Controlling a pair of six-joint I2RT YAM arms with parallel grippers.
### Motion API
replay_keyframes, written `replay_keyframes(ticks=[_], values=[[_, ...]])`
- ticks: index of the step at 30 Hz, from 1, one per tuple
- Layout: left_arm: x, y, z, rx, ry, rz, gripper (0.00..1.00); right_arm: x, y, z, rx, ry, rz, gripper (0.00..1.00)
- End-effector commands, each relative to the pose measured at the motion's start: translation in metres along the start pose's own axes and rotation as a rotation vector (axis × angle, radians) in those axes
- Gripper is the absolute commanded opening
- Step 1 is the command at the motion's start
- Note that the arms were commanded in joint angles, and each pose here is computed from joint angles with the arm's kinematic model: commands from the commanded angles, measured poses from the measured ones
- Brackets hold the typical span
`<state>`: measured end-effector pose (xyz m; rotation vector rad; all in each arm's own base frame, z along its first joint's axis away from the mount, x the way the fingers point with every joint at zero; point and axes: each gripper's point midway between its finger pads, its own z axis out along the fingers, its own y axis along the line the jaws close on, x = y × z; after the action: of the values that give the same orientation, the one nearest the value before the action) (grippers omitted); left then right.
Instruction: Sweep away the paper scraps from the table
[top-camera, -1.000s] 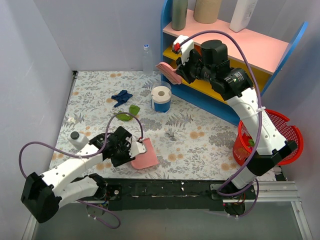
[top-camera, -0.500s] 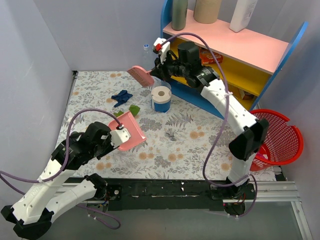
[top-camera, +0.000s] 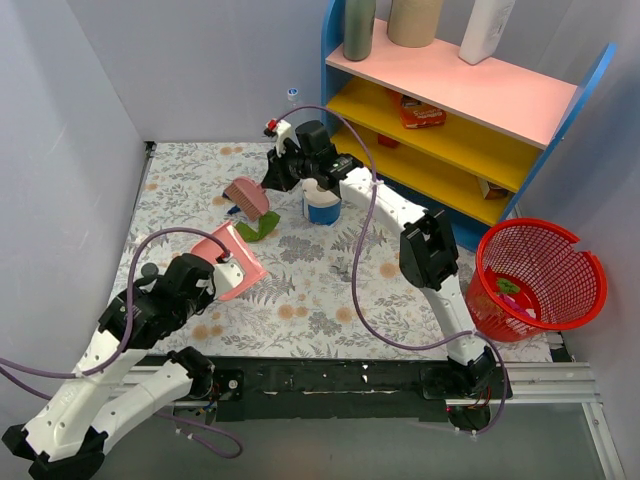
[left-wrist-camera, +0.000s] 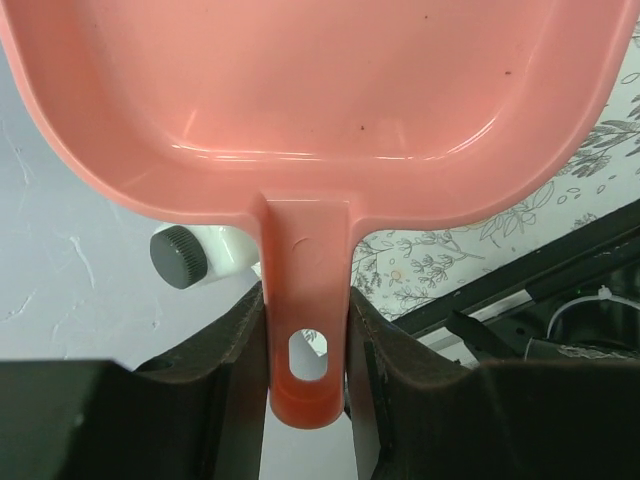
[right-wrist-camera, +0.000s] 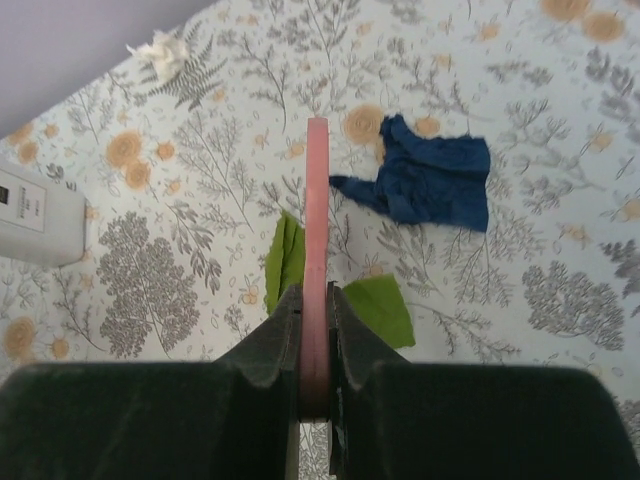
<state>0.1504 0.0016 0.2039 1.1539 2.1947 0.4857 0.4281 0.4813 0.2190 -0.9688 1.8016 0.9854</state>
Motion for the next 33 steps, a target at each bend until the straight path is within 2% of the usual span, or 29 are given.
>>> replay_keyframes(ticks=[1,3,4,5,7,8,11,14,17,19,24,25,28,29,30,33], values=[[0.016,0.008,-0.001,-0.043,0.070,0.055,0.00,-0.012,-0.001,-0.004,0.008,-0.029,-0.009,0.01],[0.024,0.006,0.004,-0.047,0.102,0.095,0.00,0.014,-0.005,-0.008,0.017,0.037,0.021,0.01],[0.027,0.002,0.008,-0.037,0.117,0.112,0.00,0.009,-0.005,-0.019,0.026,0.035,0.016,0.01],[0.027,-0.002,0.010,-0.018,0.114,0.116,0.00,0.034,-0.009,-0.023,0.038,0.092,0.038,0.01],[0.030,-0.011,0.015,0.013,0.125,0.113,0.00,0.029,-0.012,-0.048,0.071,0.090,0.044,0.01],[0.030,-0.017,0.018,0.040,0.128,0.107,0.00,0.051,-0.013,-0.057,0.081,0.143,0.065,0.01],[0.034,-0.034,0.028,0.089,0.141,0.077,0.00,0.057,-0.013,-0.097,0.119,0.163,0.059,0.01],[0.037,-0.046,0.039,0.118,0.148,0.066,0.00,0.091,-0.003,-0.136,0.142,0.239,0.031,0.01],[0.040,-0.049,0.042,0.113,0.145,0.064,0.00,0.092,0.025,-0.166,0.075,0.234,-0.030,0.01],[0.044,-0.054,0.043,0.131,0.151,0.065,0.00,0.073,0.045,-0.177,0.019,0.184,-0.055,0.01],[0.052,-0.060,0.037,0.162,0.174,0.065,0.00,0.025,0.065,-0.163,-0.076,0.067,-0.057,0.01],[0.052,-0.059,0.037,0.161,0.172,0.066,0.00,0.003,0.066,-0.158,-0.082,0.016,-0.065,0.01],[0.054,-0.062,0.039,0.172,0.188,0.072,0.00,-0.005,0.060,-0.128,-0.072,-0.003,-0.068,0.01],[0.054,-0.064,0.039,0.184,0.194,0.074,0.00,-0.026,0.059,-0.121,-0.062,-0.046,-0.099,0.01],[0.055,-0.066,0.040,0.193,0.198,0.071,0.00,-0.021,0.047,-0.102,-0.025,-0.032,-0.092,0.01],[0.058,-0.071,0.043,0.209,0.222,0.070,0.00,-0.041,0.025,-0.068,0.030,-0.094,-0.061,0.01]])
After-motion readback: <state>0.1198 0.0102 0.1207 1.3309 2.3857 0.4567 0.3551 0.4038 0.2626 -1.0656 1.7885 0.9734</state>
